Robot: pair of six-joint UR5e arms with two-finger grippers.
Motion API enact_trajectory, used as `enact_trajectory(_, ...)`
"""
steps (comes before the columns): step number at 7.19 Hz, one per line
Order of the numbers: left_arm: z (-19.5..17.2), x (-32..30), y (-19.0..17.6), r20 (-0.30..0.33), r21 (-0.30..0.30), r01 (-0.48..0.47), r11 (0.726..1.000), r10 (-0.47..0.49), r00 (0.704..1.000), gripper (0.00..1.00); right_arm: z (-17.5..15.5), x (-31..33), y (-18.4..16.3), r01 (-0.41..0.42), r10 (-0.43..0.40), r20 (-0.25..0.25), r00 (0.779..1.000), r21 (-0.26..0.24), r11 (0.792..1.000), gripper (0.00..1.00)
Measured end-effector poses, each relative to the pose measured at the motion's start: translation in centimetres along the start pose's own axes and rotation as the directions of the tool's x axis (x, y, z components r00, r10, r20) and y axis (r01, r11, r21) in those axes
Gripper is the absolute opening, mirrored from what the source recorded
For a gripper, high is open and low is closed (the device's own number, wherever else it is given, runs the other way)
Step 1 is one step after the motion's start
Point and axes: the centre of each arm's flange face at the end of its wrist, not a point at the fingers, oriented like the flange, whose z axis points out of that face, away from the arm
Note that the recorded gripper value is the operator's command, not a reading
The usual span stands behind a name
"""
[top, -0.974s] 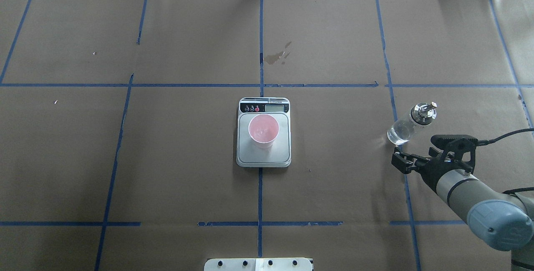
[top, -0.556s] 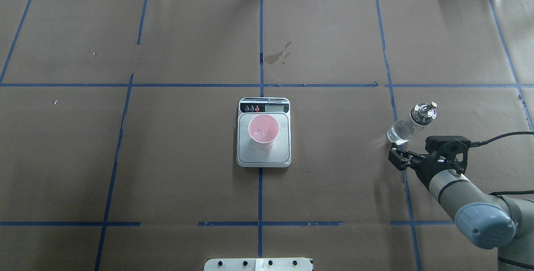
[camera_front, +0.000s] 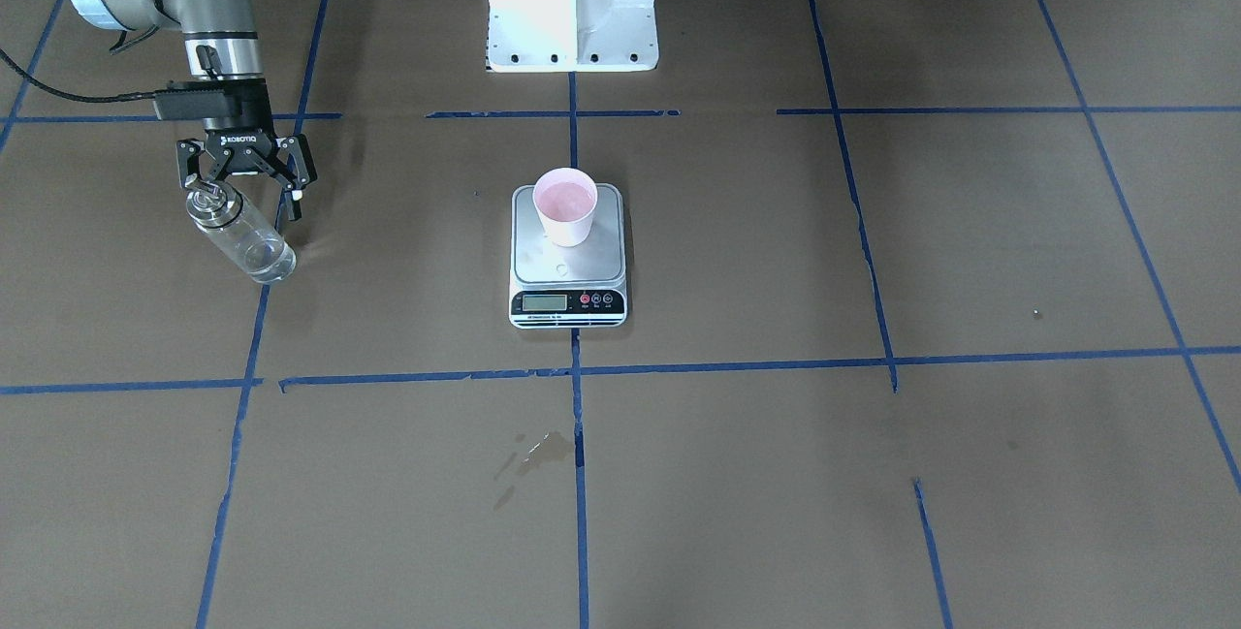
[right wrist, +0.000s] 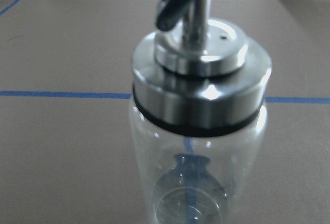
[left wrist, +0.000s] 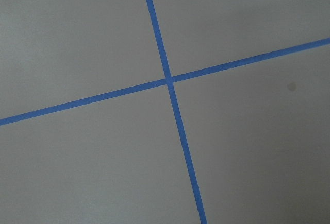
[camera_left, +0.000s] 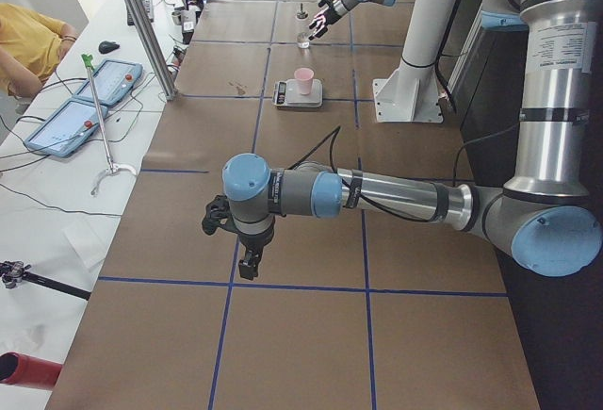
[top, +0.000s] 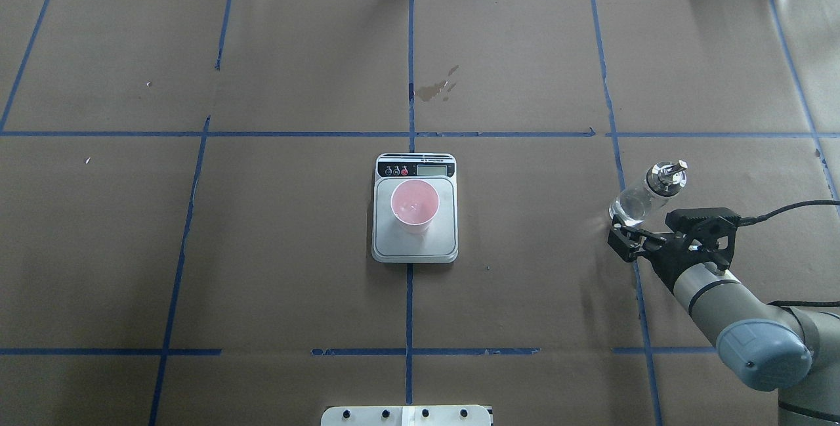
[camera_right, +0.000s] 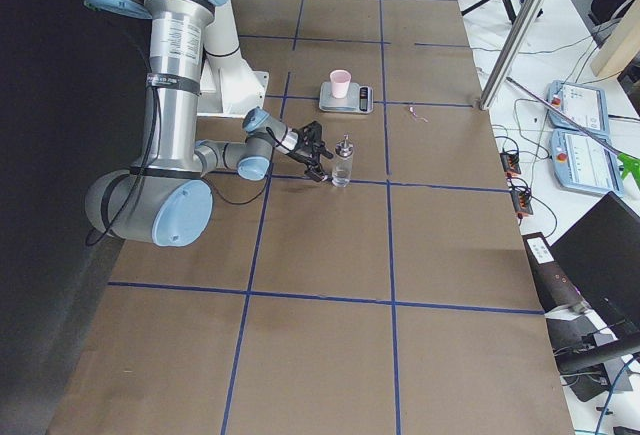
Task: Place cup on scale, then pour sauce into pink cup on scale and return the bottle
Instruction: 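Move the right gripper to the glass bottle and grasp it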
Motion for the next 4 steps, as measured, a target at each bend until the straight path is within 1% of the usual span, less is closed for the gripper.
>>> enact_trajectory(2, 0.0, 0.0, 0.0, 0.0, 0.0, 0.0, 1.0, 0.0, 1.0, 1.0, 0.2, -0.1, -1.0, 0.02, -0.02, -0.004, 1.0, 0.035, 0.999, 1.0)
enact_trajectory(4, 0.0, 0.0, 0.0, 0.0, 0.0, 0.0, 1.0, 0.0, 1.0, 1.0, 0.5, 0.3, -2.1, 0.027, -0.026, -0.016, 1.0, 0.058, 0.998, 1.0)
